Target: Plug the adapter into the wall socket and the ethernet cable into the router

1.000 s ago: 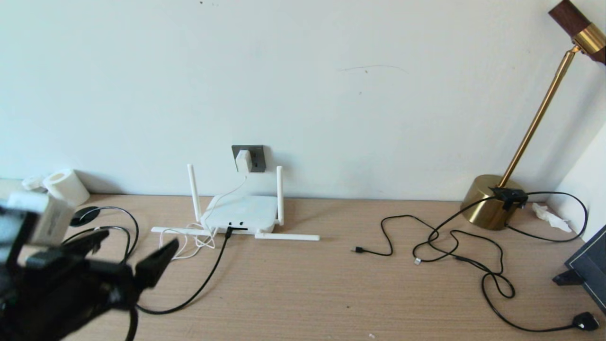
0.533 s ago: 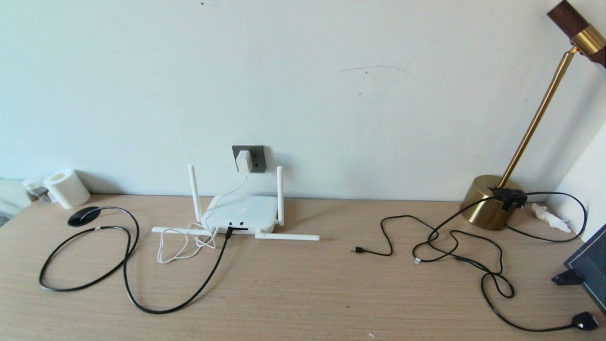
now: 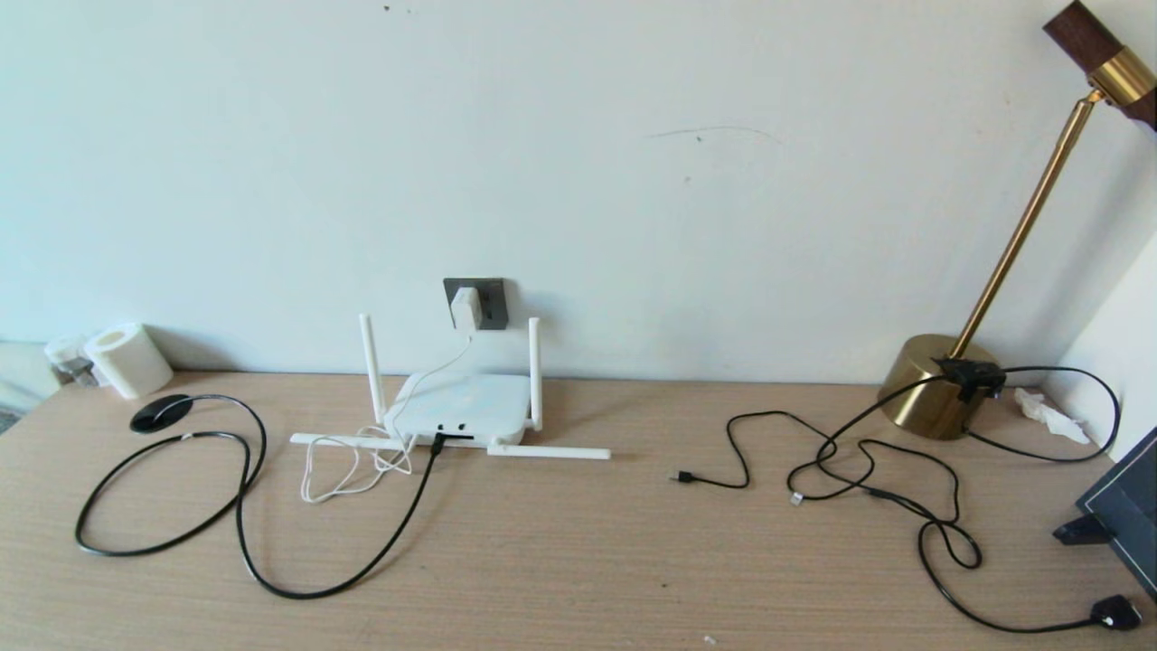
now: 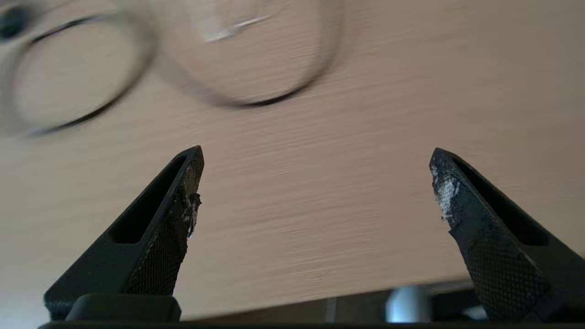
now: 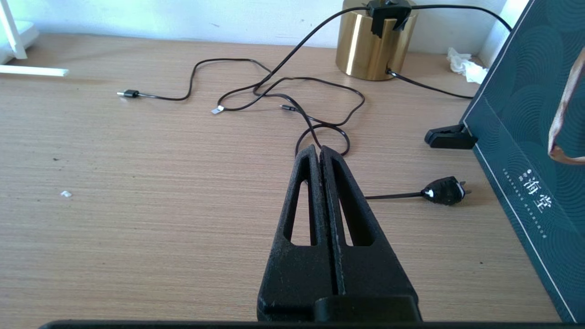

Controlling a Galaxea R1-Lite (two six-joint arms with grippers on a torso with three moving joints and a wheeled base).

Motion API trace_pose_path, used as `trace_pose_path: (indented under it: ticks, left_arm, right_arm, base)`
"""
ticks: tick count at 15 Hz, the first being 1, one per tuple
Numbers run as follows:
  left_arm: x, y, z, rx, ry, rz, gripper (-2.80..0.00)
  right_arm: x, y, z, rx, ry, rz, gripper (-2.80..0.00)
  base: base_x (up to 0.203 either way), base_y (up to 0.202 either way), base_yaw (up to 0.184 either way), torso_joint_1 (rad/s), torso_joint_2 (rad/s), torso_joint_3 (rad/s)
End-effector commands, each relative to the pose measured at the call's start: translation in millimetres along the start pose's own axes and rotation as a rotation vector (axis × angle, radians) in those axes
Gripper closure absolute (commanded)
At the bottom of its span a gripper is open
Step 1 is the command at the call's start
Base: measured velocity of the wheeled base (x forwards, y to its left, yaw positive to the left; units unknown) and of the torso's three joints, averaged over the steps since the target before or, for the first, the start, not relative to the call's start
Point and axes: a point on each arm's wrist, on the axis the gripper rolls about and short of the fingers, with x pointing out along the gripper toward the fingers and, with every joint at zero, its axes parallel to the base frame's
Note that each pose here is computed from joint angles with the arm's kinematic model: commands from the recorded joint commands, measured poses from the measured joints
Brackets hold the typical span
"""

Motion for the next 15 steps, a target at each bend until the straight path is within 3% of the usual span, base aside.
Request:
trace_pose_path:
  ticks: [1, 2, 4, 6, 8, 9, 13, 15]
  left_arm:
    - [-4.2, -4.7, -6.5, -0.005, -0.061, -0.170, -2.80]
    - [-3.6, -5.2, -8.8, -0.022, -0.040, -0.172, -2.80]
    - [-3.6, -4.7, -10.9, -0.101, -0.012, -0.017, -2.80]
    - [-9.3, -5.9, -13.3, -0.122, -0.078, 0.098, -2.80]
    - [-19.8, -8.2, -18.4, -0.090, -0.235, 0.091, -2.80]
    - [-22.1, -8.5, -20.0, -0.081, -0.273, 0.080, -2.80]
    - [-22.6, -7.6, -20.0, -0.167, -0.285, 0.096, -2.80]
    - [-22.7, -7.4, -19.9, -0.181, -0.286, 0.101, -2.80]
  right_arm:
    - [0.0, 0.0, 0.0, 0.005, 0.001, -0.002, 0.00]
    - [0.1, -0.1, 0.0, 0.013, 0.002, -0.002, 0.00]
    - [0.0, -0.1, 0.0, 0.025, 0.000, -0.002, 0.00]
    - [0.1, -0.1, 0.0, 0.023, 0.001, -0.003, 0.00]
    - [0.1, 0.0, 0.0, 0.012, 0.002, -0.002, 0.00]
    - [0.0, 0.0, 0.0, 0.011, 0.001, -0.002, 0.00]
    - [0.0, -0.1, 0.0, 0.022, 0.000, -0.004, 0.00]
    - [0.1, -0.1, 0.0, 0.029, 0.002, -0.004, 0.00]
  base:
    - [0.000, 0.000, 0.000, 0.000, 0.00, 0.000]
    - [0.000, 0.000, 0.000, 0.000, 0.00, 0.000]
    - [0.000, 0.000, 0.000, 0.000, 0.00, 0.000]
    - [0.000, 0.000, 0.000, 0.000, 0.00, 0.000]
    - [0.000, 0.000, 0.000, 0.000, 0.00, 0.000]
    - [0.000, 0.000, 0.000, 0.000, 0.00, 0.000]
    - [0.000, 0.000, 0.000, 0.000, 0.00, 0.000]
    - [0.000, 0.000, 0.000, 0.000, 0.00, 0.000]
